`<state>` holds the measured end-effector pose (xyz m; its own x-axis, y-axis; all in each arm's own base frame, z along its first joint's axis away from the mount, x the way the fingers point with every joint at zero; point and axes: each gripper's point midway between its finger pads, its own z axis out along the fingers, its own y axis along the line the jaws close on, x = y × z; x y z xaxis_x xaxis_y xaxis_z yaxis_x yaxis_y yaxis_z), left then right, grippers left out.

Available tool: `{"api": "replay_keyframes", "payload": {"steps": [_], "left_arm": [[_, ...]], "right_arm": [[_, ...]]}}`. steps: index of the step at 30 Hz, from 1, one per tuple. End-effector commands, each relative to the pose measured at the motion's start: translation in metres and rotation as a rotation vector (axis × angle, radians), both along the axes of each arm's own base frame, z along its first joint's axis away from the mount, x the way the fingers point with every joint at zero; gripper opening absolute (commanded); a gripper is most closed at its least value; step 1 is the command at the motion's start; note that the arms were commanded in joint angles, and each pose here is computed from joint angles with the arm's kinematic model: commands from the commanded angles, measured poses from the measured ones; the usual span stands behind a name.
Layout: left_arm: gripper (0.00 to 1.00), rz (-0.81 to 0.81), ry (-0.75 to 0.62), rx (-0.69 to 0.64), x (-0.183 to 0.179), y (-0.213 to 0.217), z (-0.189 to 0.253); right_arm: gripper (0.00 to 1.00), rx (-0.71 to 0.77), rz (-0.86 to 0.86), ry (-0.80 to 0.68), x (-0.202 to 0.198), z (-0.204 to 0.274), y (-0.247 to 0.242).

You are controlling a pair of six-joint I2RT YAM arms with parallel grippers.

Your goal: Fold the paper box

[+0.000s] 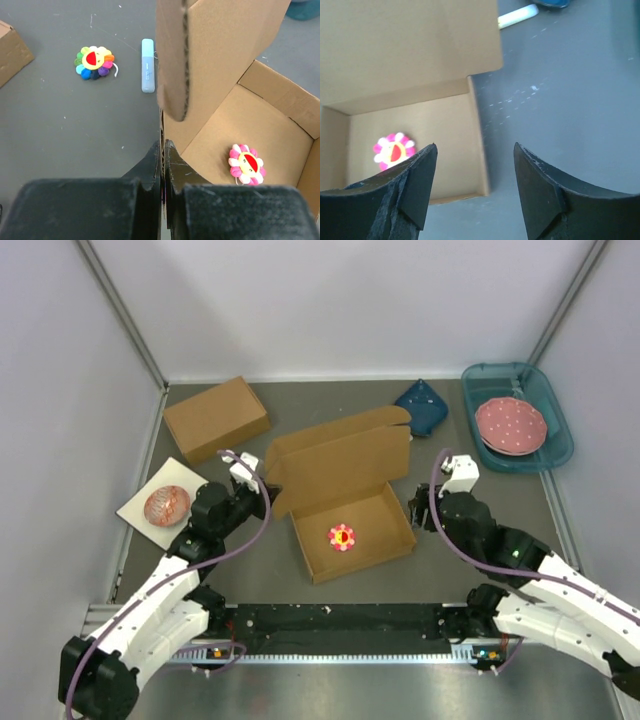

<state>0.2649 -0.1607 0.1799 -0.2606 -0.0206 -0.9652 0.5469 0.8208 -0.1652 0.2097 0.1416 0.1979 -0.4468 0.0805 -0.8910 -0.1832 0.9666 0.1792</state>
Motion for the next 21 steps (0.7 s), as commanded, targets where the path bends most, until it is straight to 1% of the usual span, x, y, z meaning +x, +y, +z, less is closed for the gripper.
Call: {"api": "replay_keyframes", "payload": {"steps": [1, 2, 5, 6, 7, 9, 11, 12, 13, 15, 16, 17, 18, 19, 21], "left_arm": [[0.0, -0.062, -0.08, 0.059, 0.009, -0.008, 0.025], [0.0, -0.075, -0.078, 0.062, 0.01, -0.011, 0.025], [0.0, -0.129, -0.084, 0.063, 0.012, -0.021, 0.027], [0.0, -0.15, -0.113, 0.084, 0.013, -0.023, 0.03], [0.0, -0.164, -0.106, 0.094, 0.016, -0.025, 0.027], [0.0, -0.191, -0.12, 0.113, 0.019, -0.029, 0.029], [0.0, -0.201, -0.106, 0.139, 0.025, -0.032, 0.023], [0.0, -0.194, -0.109, 0.143, 0.03, -0.032, 0.026], [0.0, -0.187, -0.089, 0.154, 0.036, -0.033, 0.02], [0.0, -0.189, -0.105, 0.17, 0.043, -0.034, 0.023], [0.0, -0.192, -0.093, 0.177, 0.046, -0.036, 0.018], [0.0, -0.191, -0.101, 0.174, 0.048, -0.037, 0.02], [0.0, -0.191, -0.108, 0.173, 0.05, -0.038, 0.021], [0.0, -0.192, -0.106, 0.177, 0.053, -0.038, 0.019], [0.0, -0.19, -0.119, 0.181, 0.058, -0.04, 0.019]], "right_arm": [[0.65, -0.098, -0.059, -0.084, 0.019, 0.017, -0.023], [0.65, -0.041, -0.049, -0.067, 0.024, 0.018, -0.021], [0.68, 0.042, -0.023, -0.056, 0.033, 0.024, -0.017], [0.71, 0.047, -0.018, -0.066, 0.037, 0.027, -0.018], [0.74, 0.032, -0.012, -0.068, 0.04, 0.026, -0.018], [0.76, 0.037, -0.01, -0.091, 0.05, 0.033, -0.02], [0.76, 0.037, -0.017, -0.097, 0.06, 0.033, -0.02], [0.77, 0.048, -0.045, -0.118, 0.068, 0.036, -0.024], [0.76, 0.057, -0.067, -0.119, 0.076, 0.034, -0.025], [0.76, 0.065, -0.104, -0.133, 0.085, 0.028, -0.032], [0.76, 0.093, -0.116, -0.192, 0.094, 0.038, -0.031], [0.76, 0.086, -0.134, -0.19, 0.096, 0.027, -0.036], [0.76, 0.098, -0.139, -0.208, 0.099, 0.026, -0.038], [0.76, 0.14, -0.158, -0.283, 0.108, 0.04, -0.043], [0.76, 0.161, -0.149, -0.295, 0.111, 0.029, -0.045]]}}
